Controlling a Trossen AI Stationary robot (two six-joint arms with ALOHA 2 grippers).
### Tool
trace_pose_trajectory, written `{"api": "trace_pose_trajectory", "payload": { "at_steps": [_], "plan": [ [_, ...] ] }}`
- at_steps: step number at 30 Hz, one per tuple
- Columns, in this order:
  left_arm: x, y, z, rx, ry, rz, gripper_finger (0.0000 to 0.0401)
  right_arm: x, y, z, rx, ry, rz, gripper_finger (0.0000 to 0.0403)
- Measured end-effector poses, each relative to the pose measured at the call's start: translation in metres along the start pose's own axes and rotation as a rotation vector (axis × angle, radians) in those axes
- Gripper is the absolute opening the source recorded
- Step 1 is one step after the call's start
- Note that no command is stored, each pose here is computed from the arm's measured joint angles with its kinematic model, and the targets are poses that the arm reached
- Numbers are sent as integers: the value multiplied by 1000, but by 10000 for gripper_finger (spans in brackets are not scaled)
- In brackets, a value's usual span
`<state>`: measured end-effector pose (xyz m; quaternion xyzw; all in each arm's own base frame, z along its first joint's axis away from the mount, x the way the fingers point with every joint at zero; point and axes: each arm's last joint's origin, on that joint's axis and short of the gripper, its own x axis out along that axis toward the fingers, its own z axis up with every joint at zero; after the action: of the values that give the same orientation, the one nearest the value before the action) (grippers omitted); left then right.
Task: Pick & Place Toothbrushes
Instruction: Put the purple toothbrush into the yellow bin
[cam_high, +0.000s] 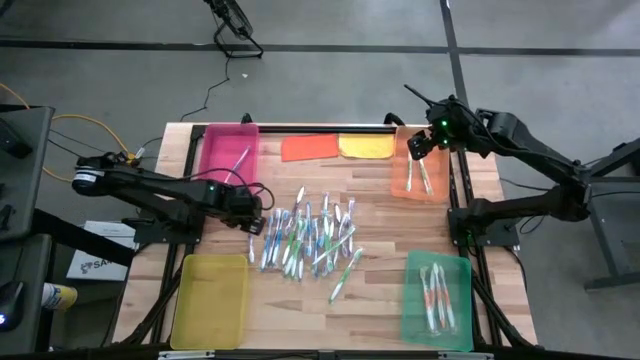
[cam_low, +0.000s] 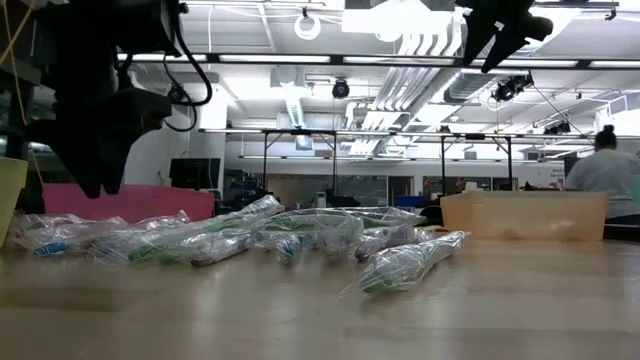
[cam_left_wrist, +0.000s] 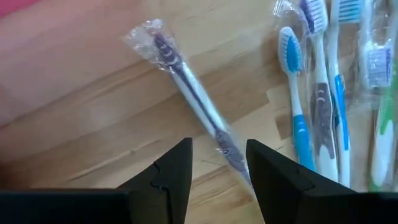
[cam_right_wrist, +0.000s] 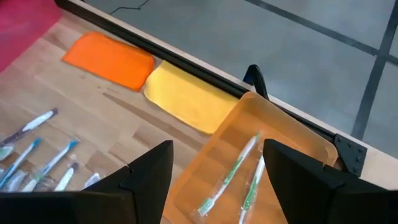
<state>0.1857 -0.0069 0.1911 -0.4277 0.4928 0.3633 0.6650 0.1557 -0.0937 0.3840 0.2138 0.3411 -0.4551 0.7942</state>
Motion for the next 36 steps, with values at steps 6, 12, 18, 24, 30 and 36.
{"api": "trace_pose_trajectory", "payload": {
  "at_steps": [6, 12, 18, 24, 30, 36],
  "plan": [
    [11, -8, 2, -11, -2, 1, 147, 0, -1, 0, -11, 6, 9, 243],
    [24, -10, 2, -23, 12, 64, 147, 1, -1, 0, -25, 7, 10, 243],
    [35, -13, 2, -20, 25, 103, 147, 1, -1, 0, -30, 8, 12, 243],
    [46, -14, 2, 4, 46, 133, 147, 1, -1, 0, -36, 9, 15, 243],
    [46, -17, 3, 30, 42, 102, 107, 1, -1, 0, -36, 10, 15, 243],
    [45, -19, 3, 104, 64, 73, 16, 1, -1, 0, -36, 10, 15, 243]
  ]
}}
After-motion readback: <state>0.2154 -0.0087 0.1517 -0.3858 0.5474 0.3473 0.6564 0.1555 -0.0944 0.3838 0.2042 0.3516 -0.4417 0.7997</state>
